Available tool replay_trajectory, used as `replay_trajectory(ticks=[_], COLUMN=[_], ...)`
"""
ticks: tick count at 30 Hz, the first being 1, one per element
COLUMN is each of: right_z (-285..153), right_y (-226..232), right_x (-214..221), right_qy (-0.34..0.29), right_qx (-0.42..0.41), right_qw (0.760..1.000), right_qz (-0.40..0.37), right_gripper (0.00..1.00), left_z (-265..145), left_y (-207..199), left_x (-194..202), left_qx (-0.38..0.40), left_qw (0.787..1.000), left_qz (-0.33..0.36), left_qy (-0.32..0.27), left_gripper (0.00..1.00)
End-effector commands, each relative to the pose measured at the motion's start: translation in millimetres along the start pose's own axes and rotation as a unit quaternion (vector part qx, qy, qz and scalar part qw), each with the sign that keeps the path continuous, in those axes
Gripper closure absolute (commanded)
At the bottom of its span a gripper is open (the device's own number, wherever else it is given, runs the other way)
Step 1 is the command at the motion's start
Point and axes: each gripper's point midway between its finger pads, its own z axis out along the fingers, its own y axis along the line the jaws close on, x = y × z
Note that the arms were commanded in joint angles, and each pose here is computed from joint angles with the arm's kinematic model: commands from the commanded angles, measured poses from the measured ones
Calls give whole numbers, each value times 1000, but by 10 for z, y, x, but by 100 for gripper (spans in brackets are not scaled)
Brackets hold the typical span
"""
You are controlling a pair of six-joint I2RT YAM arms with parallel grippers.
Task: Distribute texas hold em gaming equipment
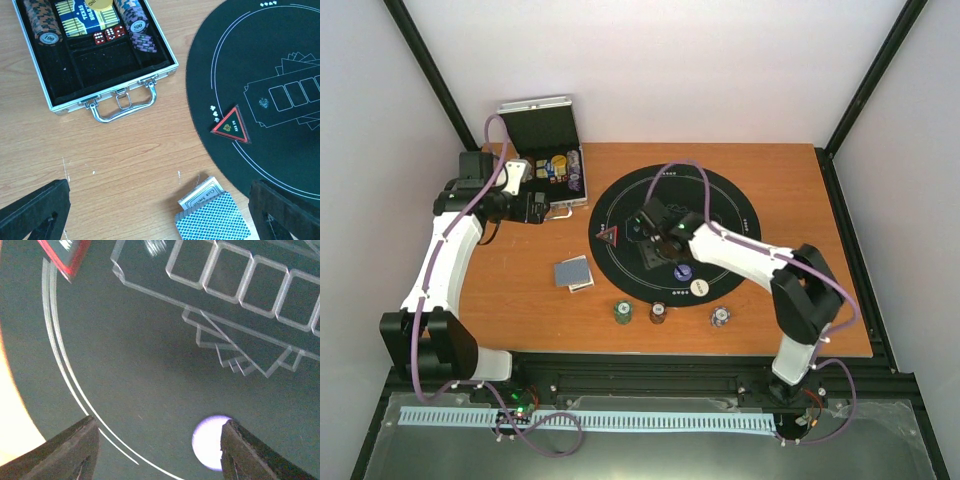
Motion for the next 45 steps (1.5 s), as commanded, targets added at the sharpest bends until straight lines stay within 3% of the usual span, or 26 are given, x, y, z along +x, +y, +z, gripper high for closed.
replay_trajectory(ticks=[1, 13, 35, 45], right_z=[71, 217, 533, 762], right_y=[-343, -503, -642, -826], right_x=[535, 994, 1073, 774], right_qy=[35, 69, 95, 82], right_qx=[34, 33, 32, 64], right_qw=[998, 996, 994, 993], right_qz=[25, 37, 51, 54], right_gripper=[34, 35, 57, 65], left_z=[-118, -177, -148, -139], left_y=[-44, -145, -132, -122], left_x=[-127, -177, -207, -208], left_qx=[13, 41, 40, 38], left_qw=[1000, 999, 999, 999], left_qz=[-12, -9, -6, -9], left_qy=[-13, -18, -17, -16], left_gripper=[0, 0, 0, 0])
